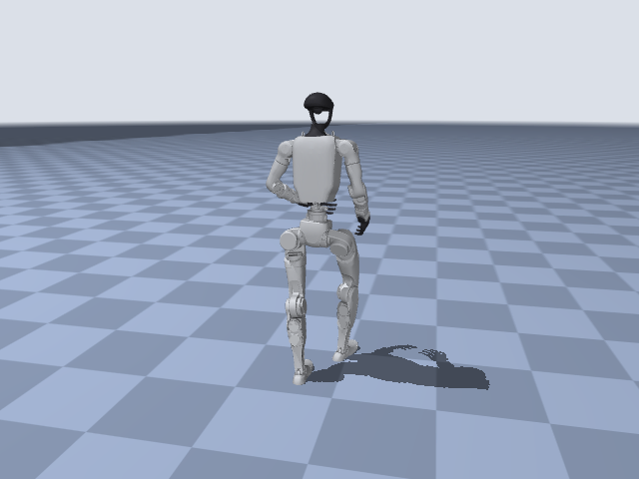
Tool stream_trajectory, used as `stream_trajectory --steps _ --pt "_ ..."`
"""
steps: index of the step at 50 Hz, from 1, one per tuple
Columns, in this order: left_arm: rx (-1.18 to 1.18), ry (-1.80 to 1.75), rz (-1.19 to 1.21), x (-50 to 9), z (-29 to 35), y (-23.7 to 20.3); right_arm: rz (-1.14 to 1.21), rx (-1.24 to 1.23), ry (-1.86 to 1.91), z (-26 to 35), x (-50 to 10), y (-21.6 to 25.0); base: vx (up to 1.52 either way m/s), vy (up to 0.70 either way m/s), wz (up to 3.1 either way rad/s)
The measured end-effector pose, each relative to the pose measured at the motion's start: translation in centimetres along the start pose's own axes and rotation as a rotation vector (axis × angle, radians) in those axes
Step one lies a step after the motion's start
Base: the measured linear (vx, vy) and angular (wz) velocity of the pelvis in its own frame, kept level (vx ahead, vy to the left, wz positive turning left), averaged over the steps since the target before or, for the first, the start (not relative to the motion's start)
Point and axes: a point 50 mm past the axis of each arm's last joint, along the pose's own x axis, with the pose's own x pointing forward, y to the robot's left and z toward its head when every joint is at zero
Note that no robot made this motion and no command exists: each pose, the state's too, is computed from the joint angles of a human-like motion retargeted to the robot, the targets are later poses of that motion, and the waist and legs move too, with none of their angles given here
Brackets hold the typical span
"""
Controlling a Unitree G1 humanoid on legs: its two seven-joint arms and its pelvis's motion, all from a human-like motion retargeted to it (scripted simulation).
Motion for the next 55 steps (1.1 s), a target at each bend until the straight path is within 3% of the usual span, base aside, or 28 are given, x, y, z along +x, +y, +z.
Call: stream_trajectory --steps 5,12,22,28,33,40,47,55 --pt "-0.083 0.045 -0.050 1.0 -1.5 -1.6 -0.055 0.049 0.027 -1.7 -2.0 -1.6 0.63 0.05 -0.13" --pt "-0.275 0.278 0.036 -0.3 -8.3 -2.5 -0.144 0.102 0.030 -1.6 -2.5 -3.6 0.69 0.00 0.23" --pt "-0.283 0.360 0.280 -7.2 -9.7 2.0 0.076 0.033 -0.163 6.8 2.9 2.8 0.66 -0.02 -0.29" --pt "-0.321 0.363 0.295 -8.9 -10.0 1.7 0.157 -0.084 -0.177 9.2 4.3 4.8 0.67 0.09 -0.52" --pt "-0.285 0.339 0.267 -7.6 -9.2 2.0 0.101 -0.246 -0.002 5.5 4.7 3.5 0.63 0.18 -0.61" --pt "-0.139 0.261 0.199 -1.3 -6.0 2.6 0.021 -0.380 0.313 -2.6 2.1 0.1 0.59 0.23 -0.44" --pt "-0.078 0.098 -0.016 5.4 -1.0 -0.2 -0.116 -0.309 0.481 -7.6 -3.4 -5.9 0.63 0.16 -0.13" --pt "-0.046 0.049 -0.161 6.7 0.4 -2.4 -0.223 -0.236 0.569 -10.2 -8.4 -9.5 0.58 0.03 -0.13"
